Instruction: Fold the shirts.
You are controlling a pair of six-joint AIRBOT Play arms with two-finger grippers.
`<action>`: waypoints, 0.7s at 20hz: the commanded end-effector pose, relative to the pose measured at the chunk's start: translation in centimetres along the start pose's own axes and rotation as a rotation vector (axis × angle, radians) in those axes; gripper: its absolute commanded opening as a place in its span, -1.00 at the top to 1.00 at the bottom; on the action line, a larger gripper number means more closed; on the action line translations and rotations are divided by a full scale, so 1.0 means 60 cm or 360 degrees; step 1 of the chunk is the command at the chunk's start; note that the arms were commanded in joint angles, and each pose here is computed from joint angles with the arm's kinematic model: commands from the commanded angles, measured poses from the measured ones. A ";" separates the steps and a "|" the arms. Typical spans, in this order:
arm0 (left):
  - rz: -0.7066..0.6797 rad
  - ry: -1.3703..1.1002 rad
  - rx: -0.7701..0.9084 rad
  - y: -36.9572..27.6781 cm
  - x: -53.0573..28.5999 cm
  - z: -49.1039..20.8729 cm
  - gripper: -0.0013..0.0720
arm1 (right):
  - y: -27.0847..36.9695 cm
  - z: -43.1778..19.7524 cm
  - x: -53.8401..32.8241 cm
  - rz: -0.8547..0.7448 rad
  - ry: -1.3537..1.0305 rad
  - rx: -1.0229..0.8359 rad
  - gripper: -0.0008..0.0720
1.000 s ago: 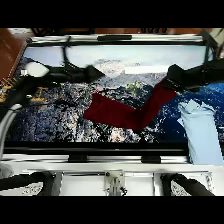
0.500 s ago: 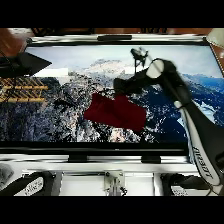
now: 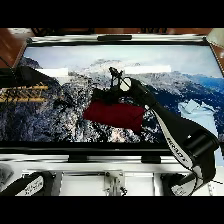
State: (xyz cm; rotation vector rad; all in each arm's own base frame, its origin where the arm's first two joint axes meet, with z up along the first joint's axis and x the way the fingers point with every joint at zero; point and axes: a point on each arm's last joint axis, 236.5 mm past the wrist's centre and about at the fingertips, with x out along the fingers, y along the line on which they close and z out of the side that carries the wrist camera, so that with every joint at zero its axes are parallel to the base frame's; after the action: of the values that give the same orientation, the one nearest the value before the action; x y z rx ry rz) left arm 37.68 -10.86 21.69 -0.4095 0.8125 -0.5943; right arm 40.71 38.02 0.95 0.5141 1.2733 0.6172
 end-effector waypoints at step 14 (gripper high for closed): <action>0.0006 0.0070 -0.0059 0.017 0.014 -0.028 0.87 | -0.374 -0.135 -0.209 -0.0676 0.0488 0.0415 -0.72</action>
State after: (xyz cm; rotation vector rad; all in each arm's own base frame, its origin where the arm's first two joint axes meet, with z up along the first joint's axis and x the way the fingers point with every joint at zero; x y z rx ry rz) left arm 37.22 -10.80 19.68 -0.4146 0.8595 -0.5938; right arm 34.07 11.84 -4.15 0.2384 1.7295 0.1652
